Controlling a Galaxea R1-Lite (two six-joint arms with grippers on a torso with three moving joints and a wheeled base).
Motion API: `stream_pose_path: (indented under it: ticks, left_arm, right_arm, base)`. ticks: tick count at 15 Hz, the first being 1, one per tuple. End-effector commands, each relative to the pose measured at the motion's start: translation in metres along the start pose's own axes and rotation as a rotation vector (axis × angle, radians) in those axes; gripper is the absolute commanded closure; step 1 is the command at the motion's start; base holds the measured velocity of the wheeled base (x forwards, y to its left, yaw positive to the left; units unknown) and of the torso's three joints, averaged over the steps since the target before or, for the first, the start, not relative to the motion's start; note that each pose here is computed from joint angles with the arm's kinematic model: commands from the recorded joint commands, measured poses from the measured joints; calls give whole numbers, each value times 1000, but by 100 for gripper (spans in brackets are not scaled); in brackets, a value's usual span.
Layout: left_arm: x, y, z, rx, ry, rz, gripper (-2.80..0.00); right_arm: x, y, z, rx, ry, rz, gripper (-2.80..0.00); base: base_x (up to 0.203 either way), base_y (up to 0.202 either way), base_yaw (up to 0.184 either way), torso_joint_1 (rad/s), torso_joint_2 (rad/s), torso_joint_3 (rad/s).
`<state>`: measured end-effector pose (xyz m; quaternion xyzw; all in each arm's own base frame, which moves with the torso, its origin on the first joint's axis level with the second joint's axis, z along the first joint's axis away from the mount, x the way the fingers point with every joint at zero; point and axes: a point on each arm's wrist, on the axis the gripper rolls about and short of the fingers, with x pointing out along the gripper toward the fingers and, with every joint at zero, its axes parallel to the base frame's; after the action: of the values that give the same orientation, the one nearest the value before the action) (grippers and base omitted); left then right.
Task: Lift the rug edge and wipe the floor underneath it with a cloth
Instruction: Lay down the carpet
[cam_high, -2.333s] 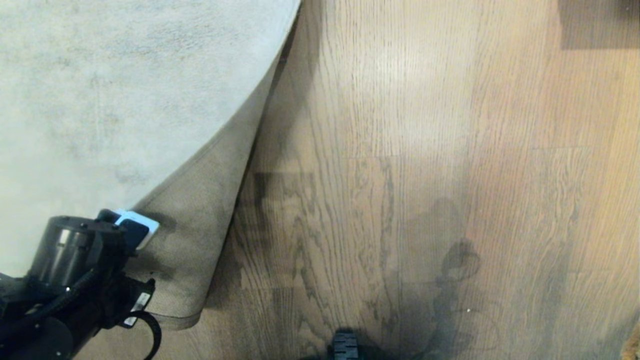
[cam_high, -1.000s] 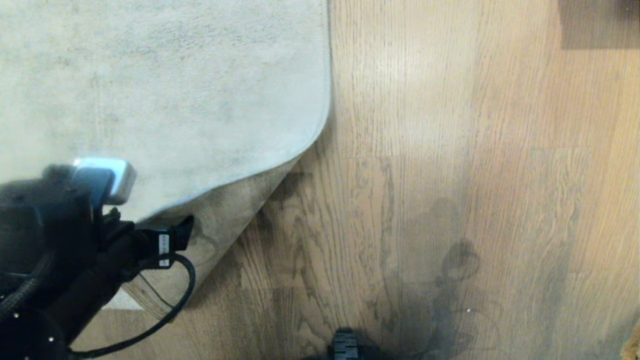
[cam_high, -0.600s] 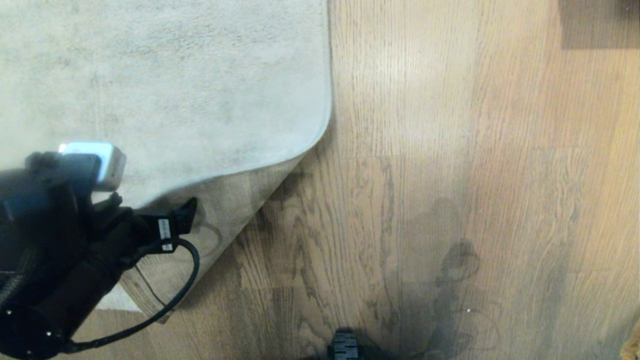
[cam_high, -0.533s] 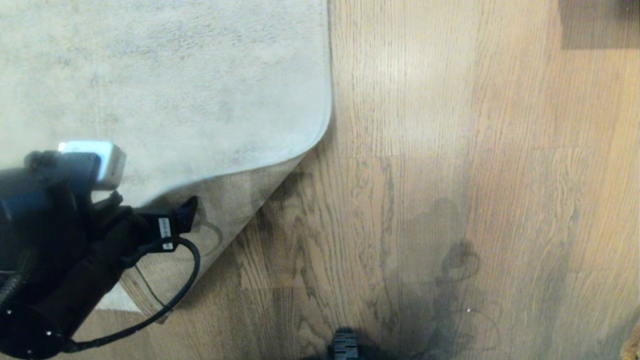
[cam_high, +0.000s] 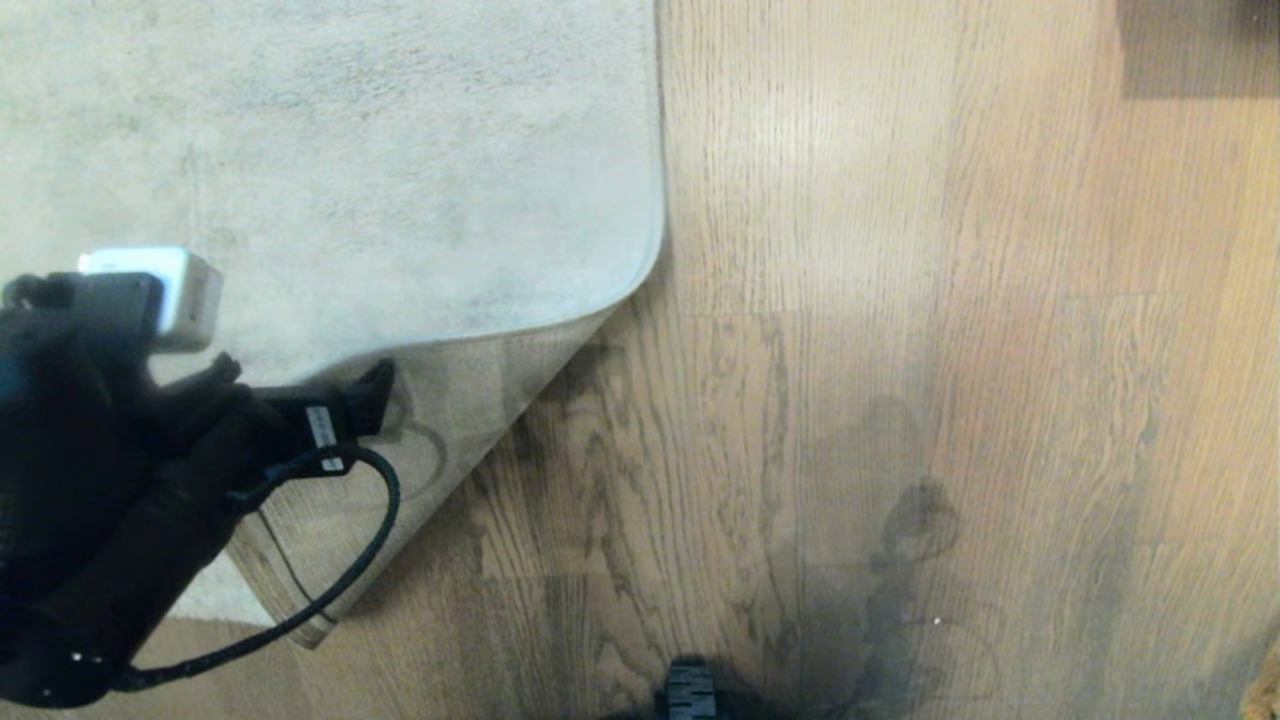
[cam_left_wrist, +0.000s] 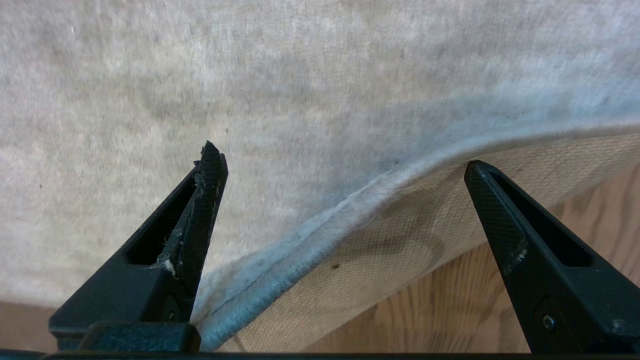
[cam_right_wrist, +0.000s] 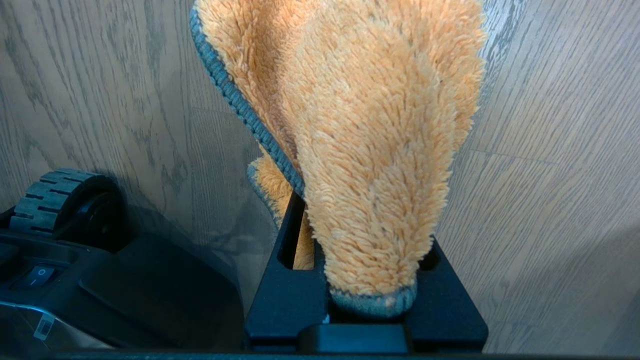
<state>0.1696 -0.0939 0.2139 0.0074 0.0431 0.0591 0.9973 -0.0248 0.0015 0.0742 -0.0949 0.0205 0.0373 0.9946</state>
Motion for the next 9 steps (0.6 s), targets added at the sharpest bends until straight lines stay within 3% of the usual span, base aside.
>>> stream_pose_path:
  ticks: [1, 9]
  left_arm:
    - [-2, 1, 6, -20, -24, 1, -280]
    - [-8, 3, 14, -48, -64, -14, -280]
  right_arm:
    - [0, 0, 0, -1, 1, 2, 0]
    - [0, 0, 0, -1, 2, 2, 0]
  base:
    - [0, 0, 0, 0, 0, 0]
    - [0, 0, 0, 0, 0, 0]
